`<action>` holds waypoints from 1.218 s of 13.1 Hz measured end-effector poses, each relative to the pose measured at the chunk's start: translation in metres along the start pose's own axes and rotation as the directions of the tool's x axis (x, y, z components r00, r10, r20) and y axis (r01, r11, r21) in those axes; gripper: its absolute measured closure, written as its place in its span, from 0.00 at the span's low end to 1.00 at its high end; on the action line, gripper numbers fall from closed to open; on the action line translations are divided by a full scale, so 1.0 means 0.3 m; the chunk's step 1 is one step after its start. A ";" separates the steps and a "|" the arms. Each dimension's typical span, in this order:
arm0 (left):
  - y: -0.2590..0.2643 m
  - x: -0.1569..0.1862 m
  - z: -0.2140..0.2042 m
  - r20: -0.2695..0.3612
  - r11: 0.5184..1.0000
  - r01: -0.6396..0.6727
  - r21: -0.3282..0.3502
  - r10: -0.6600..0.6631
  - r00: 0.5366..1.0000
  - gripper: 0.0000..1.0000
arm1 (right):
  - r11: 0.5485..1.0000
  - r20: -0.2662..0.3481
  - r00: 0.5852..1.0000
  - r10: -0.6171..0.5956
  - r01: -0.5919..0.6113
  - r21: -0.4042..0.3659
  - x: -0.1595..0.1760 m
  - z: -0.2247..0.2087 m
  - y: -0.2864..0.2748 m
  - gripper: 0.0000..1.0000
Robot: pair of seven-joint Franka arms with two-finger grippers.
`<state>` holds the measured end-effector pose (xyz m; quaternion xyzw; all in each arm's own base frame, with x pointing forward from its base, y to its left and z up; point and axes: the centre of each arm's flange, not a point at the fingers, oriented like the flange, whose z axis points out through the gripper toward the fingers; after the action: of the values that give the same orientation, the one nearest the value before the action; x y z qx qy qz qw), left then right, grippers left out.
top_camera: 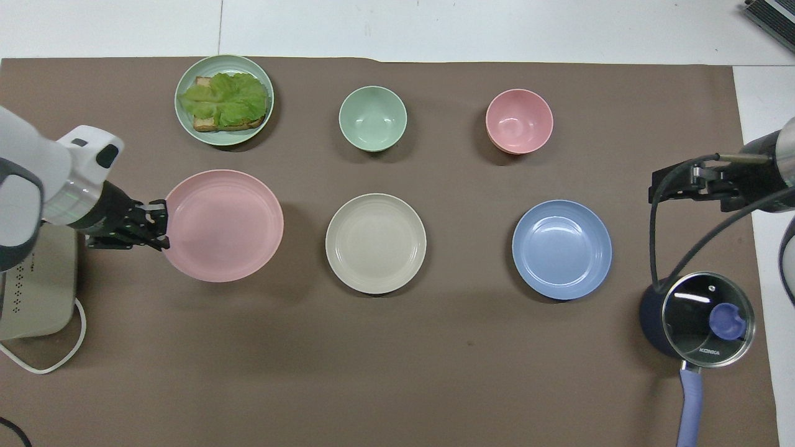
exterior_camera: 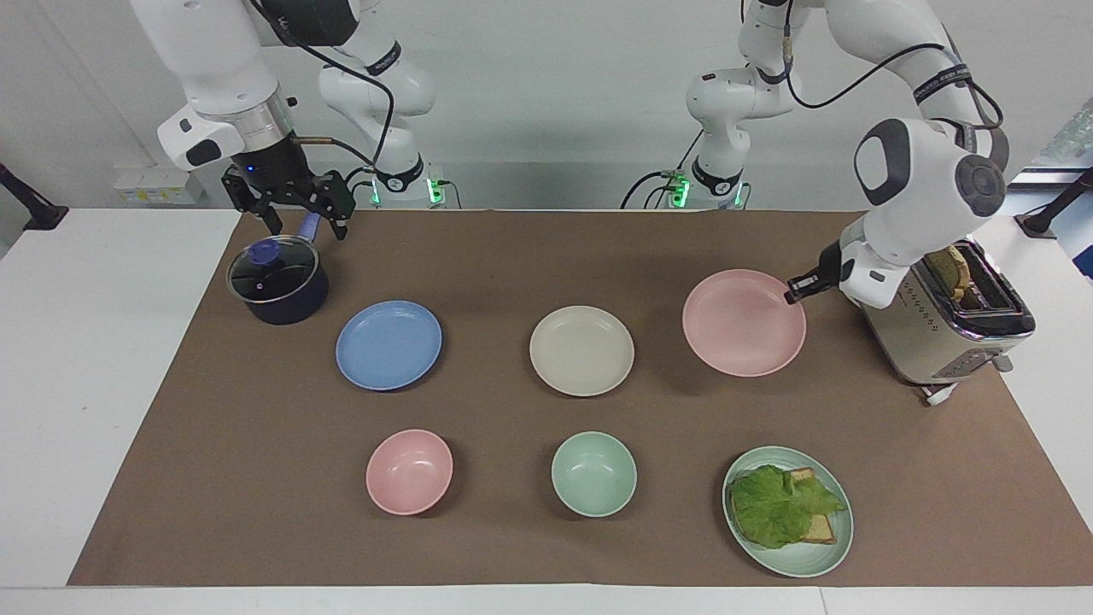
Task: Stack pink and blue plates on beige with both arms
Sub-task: 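Lift the pink plate with the left gripper onto the beige plate, then release the pink plate with the left gripper while the right gripper grasps the blue plate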
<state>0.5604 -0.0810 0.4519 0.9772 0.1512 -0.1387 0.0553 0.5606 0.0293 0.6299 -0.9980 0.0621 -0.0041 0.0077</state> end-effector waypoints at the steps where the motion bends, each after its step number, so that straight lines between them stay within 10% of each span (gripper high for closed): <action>1: 0.136 -0.062 0.032 0.001 1.000 -0.014 0.007 0.014 1.000 0.95 | 1.000 -0.004 1.000 -0.013 0.013 0.000 0.008 0.019 0.017 0.00; 9: 0.581 -0.244 0.446 -0.077 0.996 -0.092 -0.007 0.091 0.993 0.94 | 0.999 -0.012 0.999 -0.038 0.038 0.017 0.051 0.377 0.101 0.00; 16: 0.465 -0.141 0.397 -0.098 0.999 -0.052 -0.001 0.052 0.994 0.05 | 0.990 -0.012 0.999 -0.048 0.049 0.132 0.031 0.747 0.203 0.00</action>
<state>0.5348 -0.2429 0.3596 0.9863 0.1285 -0.0889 0.0530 0.5642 -0.0291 0.4048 -0.9965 0.0376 -0.0126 0.0733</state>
